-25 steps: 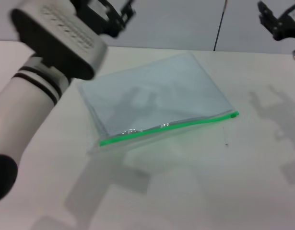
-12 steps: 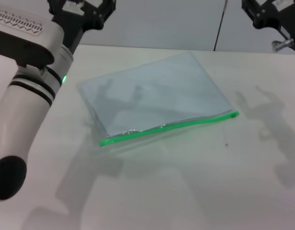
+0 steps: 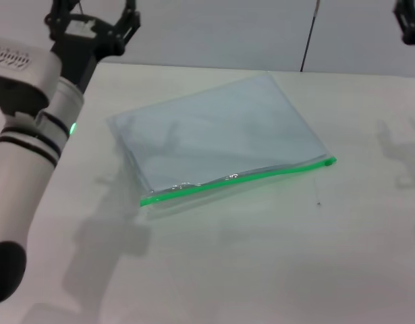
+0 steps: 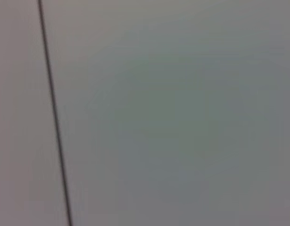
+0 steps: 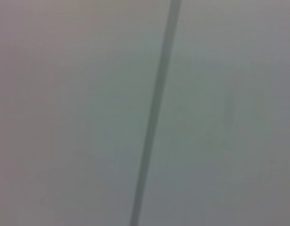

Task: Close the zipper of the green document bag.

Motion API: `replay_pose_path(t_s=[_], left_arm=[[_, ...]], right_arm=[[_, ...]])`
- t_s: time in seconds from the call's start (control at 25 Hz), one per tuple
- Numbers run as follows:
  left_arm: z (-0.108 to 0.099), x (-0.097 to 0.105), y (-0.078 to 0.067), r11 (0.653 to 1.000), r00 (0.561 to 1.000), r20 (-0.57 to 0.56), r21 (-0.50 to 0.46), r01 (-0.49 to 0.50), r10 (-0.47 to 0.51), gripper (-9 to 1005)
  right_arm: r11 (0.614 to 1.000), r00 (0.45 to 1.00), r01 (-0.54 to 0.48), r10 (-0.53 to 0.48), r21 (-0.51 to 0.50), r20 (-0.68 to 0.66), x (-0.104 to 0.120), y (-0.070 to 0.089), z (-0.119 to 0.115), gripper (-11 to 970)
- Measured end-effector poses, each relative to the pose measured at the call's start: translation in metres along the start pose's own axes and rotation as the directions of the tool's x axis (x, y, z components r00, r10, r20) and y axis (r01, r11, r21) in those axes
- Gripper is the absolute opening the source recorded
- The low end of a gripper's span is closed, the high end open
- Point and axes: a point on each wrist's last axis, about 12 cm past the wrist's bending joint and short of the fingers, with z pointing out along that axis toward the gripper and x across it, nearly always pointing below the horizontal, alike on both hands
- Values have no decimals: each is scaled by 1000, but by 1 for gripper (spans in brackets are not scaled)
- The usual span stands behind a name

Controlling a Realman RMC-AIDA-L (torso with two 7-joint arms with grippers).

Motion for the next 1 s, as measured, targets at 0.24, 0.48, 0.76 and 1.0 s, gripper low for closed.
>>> replay_pose_path(t_s=[0.24,0.48,0.76,1.0], left_arm=[[-13,11,13,998,999,7,-55,-36,36,871],[-17,16,16,997,999,1,-67,-47,47,865],[-16,17,17,996,999,-4,-72,-46,46,860],[-17,18,18,996,999,-6,-78,-45,45,860]], right_arm=[[996,998,-33,37,80,-51,18,-17,-12,578],[993,995,-43,52,110,-80,29,-22,-19,578],[992,994,-42,53,118,-92,33,-24,-21,578],[992,994,-47,58,120,-92,33,-25,-21,578]])
